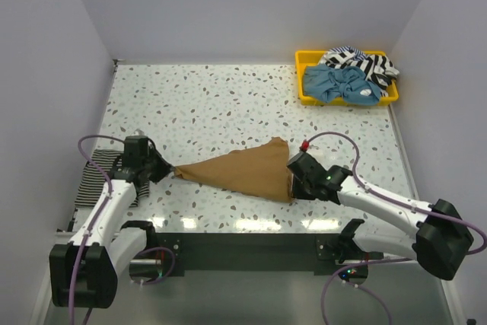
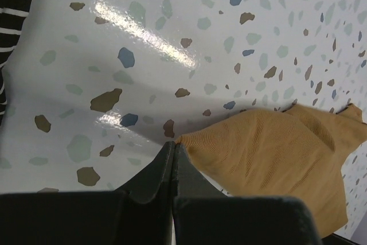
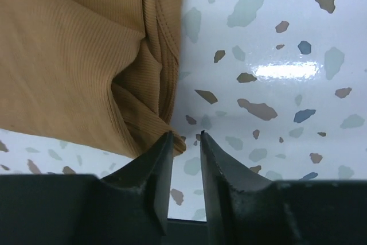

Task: Fold and stack the tank tops
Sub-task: Flatten the tank top out

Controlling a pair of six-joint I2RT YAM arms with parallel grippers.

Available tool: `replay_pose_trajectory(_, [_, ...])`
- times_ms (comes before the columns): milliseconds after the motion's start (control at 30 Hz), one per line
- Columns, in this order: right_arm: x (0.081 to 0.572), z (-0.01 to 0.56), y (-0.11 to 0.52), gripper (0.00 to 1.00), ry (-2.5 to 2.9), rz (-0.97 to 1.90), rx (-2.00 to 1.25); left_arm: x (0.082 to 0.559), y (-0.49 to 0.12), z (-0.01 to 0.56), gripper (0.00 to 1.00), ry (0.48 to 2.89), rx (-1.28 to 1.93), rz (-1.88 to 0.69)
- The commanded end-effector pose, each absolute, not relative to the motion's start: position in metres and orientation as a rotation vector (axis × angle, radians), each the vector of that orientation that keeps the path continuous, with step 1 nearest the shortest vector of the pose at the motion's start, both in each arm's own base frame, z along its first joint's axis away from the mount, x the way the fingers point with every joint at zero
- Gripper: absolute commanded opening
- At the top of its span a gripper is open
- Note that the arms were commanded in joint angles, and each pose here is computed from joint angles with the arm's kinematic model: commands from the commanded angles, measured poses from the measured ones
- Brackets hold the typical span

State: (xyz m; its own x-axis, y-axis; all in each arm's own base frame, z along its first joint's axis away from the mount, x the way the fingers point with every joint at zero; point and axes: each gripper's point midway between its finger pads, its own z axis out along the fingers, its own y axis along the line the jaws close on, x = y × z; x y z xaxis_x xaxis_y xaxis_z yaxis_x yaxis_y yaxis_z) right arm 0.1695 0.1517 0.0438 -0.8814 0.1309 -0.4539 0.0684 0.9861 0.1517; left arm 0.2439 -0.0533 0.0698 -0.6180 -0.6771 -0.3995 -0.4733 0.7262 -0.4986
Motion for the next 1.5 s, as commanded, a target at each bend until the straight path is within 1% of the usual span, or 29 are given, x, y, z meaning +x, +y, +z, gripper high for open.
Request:
replay_pose_trajectory(0, [0.177,0.058,0.162,0.33,2.571,0.274,0.240,0.255,-0.054,0.085,0.00,2.280,-0.778,-0.507])
replay_pose_trajectory(33, [0.179,0.059,0.159,0.37,2.554,0.257,0.251,0.255,-0.054,0.084,0.00,2.280,-0.776,-0.506])
replay_pose_trajectory(100, [0.177,0.064,0.157,0.39,2.539,0.262,0.268,0.255,-0.055,0.084,0.00,2.286,-0.773,-0.507])
replay_pose_trajectory(133, [0.176,0.064,0.157,0.38,2.534,0.271,0.267,0.255,-0.055,0.085,0.00,2.284,-0.771,-0.511])
replay_pose_trajectory(200, [0.176,0.063,0.159,0.33,2.530,0.294,0.265,0.256,-0.055,0.084,0.00,2.287,-0.769,-0.512])
replay_pose_trajectory(267, [0.176,0.060,0.164,0.31,2.531,0.317,0.241,0.257,-0.055,0.084,0.00,2.287,-0.769,-0.512])
replay_pose_trajectory(533, [0.178,0.047,0.171,0.39,2.532,0.310,0.151,0.259,-0.055,0.086,0.00,2.285,-0.763,-0.509])
replay_pose_trajectory(700, [0.179,0.040,0.178,0.37,2.531,0.345,0.142,0.260,-0.054,0.086,0.00,2.284,-0.767,-0.500])
replay_pose_trajectory(733, [0.177,0.039,0.179,0.35,2.542,0.356,0.138,0.260,-0.054,0.086,0.00,2.285,-0.769,-0.502])
replay_pose_trajectory(867, [0.171,0.037,0.179,0.35,2.533,0.401,0.167,0.262,-0.054,0.089,0.00,2.277,-0.767,-0.501])
replay_pose_trajectory(967, [0.168,0.035,0.176,0.28,2.525,0.427,0.199,0.263,-0.054,0.088,0.00,2.280,-0.768,-0.500])
replay_pose_trajectory(1033, [0.166,0.036,0.177,0.25,2.523,0.443,0.207,0.263,-0.054,0.088,0.00,2.282,-0.767,-0.498])
replay_pose_trajectory(1067, [0.165,0.035,0.177,0.18,2.526,0.452,0.219,0.263,-0.054,0.089,0.00,2.282,-0.769,-0.499])
replay_pose_trajectory(1167, [0.161,0.037,0.175,0.11,2.524,0.472,0.232,0.264,-0.053,0.093,0.00,2.273,-0.764,-0.499])
replay_pose_trajectory(1233, [0.160,0.042,0.172,0.13,2.509,0.474,0.235,0.265,-0.053,0.094,0.00,2.275,-0.762,-0.496])
replay_pose_trajectory(1267, [0.158,0.041,0.167,0.20,2.514,0.456,0.229,0.265,-0.053,0.094,0.00,2.275,-0.762,-0.496])
replay_pose_trajectory(1300, [0.159,0.041,0.164,0.22,2.507,0.442,0.229,0.265,-0.052,0.094,0.00,2.273,-0.759,-0.490])
replay_pose_trajectory(1467, [0.156,0.037,0.165,0.26,2.487,0.485,0.212,0.267,-0.046,0.094,0.00,2.274,-0.776,-0.442])
